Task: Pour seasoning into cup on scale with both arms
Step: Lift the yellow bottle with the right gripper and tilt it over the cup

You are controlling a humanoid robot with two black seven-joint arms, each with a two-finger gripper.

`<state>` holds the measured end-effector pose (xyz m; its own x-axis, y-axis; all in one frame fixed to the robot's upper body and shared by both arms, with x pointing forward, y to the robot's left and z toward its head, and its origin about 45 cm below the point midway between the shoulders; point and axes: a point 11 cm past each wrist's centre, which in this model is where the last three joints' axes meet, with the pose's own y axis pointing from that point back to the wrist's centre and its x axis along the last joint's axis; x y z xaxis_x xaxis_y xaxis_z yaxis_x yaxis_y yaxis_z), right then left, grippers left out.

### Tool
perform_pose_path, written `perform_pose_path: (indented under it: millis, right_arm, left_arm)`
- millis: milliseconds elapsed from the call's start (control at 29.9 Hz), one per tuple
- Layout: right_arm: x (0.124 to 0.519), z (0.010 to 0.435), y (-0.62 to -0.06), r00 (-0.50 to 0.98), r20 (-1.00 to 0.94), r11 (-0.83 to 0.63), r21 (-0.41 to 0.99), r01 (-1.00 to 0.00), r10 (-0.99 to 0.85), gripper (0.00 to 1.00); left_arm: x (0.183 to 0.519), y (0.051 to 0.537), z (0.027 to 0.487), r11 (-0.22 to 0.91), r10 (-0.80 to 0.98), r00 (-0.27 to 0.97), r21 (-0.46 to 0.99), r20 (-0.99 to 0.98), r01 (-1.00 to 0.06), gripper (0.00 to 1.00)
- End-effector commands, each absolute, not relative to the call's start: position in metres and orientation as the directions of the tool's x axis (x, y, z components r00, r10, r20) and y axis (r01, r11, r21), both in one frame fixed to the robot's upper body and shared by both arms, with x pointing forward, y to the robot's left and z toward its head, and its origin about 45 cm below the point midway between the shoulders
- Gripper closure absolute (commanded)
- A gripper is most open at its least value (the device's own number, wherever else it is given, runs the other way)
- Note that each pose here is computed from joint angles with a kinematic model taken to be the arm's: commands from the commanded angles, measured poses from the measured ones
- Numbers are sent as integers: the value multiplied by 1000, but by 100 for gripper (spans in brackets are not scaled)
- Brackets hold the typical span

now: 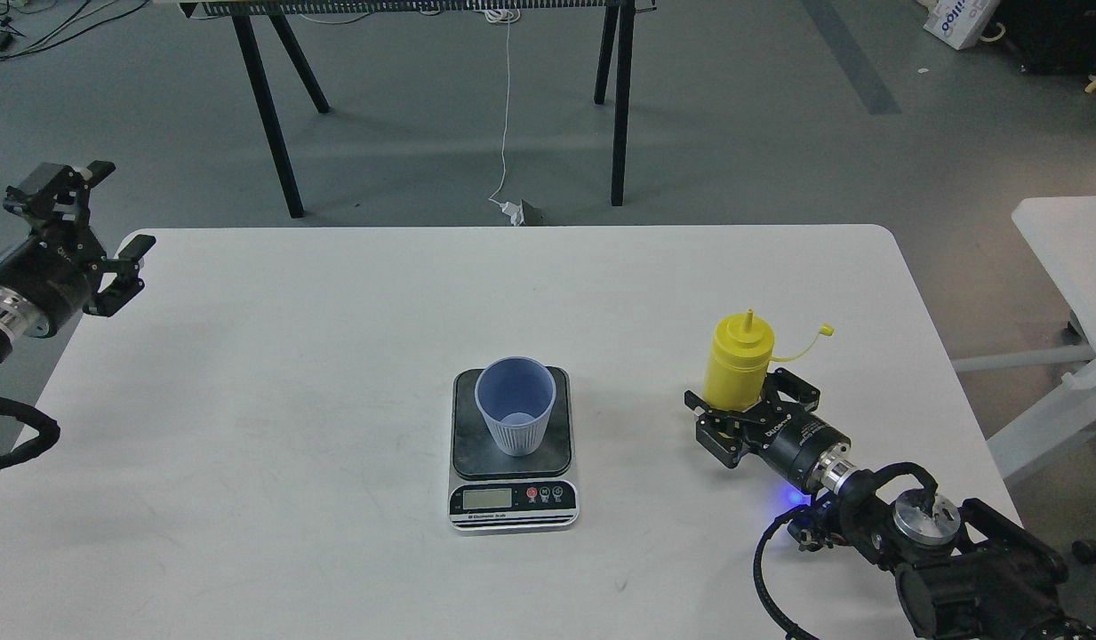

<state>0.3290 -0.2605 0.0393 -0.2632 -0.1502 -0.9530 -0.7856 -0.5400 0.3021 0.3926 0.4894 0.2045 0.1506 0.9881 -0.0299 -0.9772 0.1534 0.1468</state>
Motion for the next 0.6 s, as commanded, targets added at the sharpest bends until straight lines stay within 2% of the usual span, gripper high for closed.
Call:
perform_pose_path:
  millis: [0, 67, 134, 234, 334, 434, 568]
  right_arm:
    - [351, 58, -253, -191, -957, -555, 282, -782, -218, 89]
    - [374, 80, -258, -127, -958, -549, 252, -797, -256, 93]
    - [406, 120, -275, -34, -951, -538, 204, -818, -308, 93]
    - [455, 198, -290, 143, -889, -548, 135, -826, -435, 93]
    - [491, 275, -274, 331, -746, -596, 108, -796, -577, 93]
    - [507, 323, -245, 474, -555, -640, 145, -754, -684, 93]
    - [503, 350, -190, 649, -287, -708, 232, -667, -705, 93]
  left_arm:
    - [389, 500, 210, 136, 991, 136, 146, -15, -980, 1]
    - [389, 502, 213, 132, 991, 131, 138, -16, -982, 1]
    - [391, 502, 217, 128, 992, 126, 123, -22, -984, 1]
    - [393, 502, 220, 125, 992, 122, 105, -33, -987, 1]
    - [395, 499, 223, 128, 991, 125, 95, -37, -987, 1]
    - [399, 496, 225, 134, 991, 131, 87, -39, -987, 1]
    - [401, 497, 231, 125, 991, 122, 63, -52, -990, 1]
